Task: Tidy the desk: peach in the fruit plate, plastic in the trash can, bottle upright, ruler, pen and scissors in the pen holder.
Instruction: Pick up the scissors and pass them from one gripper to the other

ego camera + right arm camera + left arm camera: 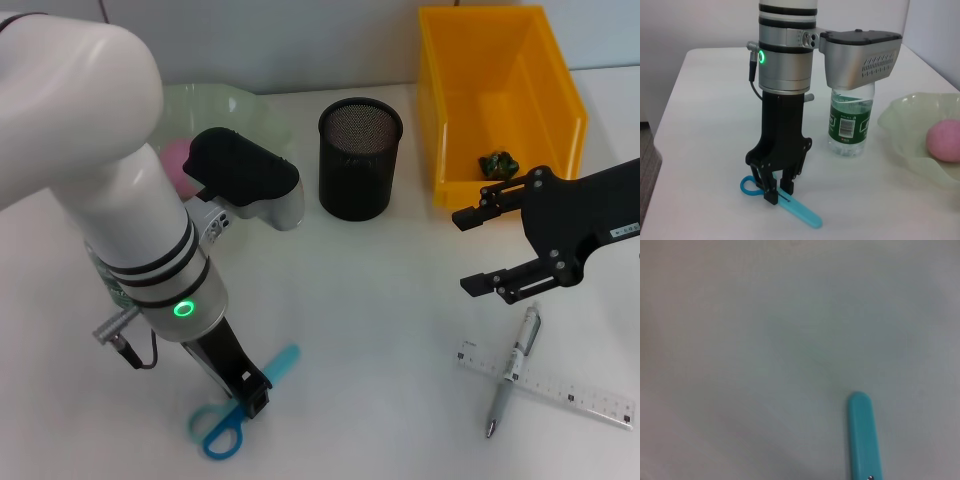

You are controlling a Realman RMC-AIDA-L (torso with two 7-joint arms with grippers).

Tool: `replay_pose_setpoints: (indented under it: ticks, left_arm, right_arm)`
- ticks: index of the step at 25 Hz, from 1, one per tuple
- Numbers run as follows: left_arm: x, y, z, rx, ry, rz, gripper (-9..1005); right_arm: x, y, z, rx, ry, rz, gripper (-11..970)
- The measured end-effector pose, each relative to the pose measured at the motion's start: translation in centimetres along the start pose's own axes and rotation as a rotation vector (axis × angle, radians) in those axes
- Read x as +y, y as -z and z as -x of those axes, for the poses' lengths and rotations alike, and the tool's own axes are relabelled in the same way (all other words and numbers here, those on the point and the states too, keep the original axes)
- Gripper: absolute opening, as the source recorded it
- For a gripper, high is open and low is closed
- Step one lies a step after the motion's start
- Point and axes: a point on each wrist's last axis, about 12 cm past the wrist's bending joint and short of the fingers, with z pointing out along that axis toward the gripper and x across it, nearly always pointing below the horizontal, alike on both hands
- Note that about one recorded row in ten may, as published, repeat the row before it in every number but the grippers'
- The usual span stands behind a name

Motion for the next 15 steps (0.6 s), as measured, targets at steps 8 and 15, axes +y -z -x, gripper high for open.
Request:
replay_pose_setpoints:
  ticks: [8,15]
  left_arm:
    - [-0.1,0.0,-0.1,0.007,-0.003,0.000,248]
    - [-0.4,1.1,0.0,0.008,-0.010,-0.020,243]
  right_arm:
    - [0.0,0.0,0.0,-0.003,-0.001,-0.001,732]
    - [0.0,0.1,0.1,-0.001,0.003,-0.002,732]
